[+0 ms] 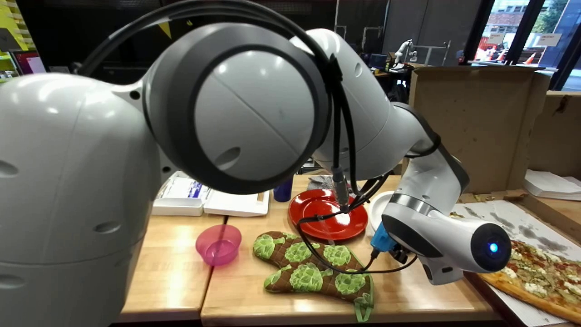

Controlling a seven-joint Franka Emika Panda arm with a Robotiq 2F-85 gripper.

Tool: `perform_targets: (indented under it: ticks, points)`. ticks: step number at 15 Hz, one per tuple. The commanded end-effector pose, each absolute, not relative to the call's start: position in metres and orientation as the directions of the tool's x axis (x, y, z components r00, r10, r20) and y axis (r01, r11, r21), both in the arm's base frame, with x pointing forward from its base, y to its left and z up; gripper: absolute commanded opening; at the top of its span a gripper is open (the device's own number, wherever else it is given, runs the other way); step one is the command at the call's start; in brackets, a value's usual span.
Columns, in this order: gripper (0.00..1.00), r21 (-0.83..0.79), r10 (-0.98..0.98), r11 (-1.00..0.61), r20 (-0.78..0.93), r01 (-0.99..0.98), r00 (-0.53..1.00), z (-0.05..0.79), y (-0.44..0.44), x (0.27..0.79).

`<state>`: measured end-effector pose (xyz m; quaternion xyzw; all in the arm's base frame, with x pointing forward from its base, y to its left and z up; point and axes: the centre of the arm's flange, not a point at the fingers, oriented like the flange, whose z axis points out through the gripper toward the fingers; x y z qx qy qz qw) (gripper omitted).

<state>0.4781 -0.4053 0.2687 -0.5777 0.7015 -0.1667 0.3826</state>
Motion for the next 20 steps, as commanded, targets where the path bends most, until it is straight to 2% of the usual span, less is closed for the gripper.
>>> perform_targets:
  ticks: [1, 2, 3, 20]
  points:
    - [0.91, -0.685, -0.934, 0.301, -0.353, -0.664, -0.059, 0.271, -0.408, 0.469]
    - [0.98, -0.688, -0.934, 0.302, -0.352, -0.66, -0.06, 0.272, -0.408, 0.468]
    - [1.0, -0.69, -0.934, 0.302, -0.351, -0.658, -0.062, 0.274, -0.408, 0.466]
    - [1.0, -0.761, -0.956, 0.254, -0.292, -0.597, -0.035, 0.346, -0.373, 0.453]
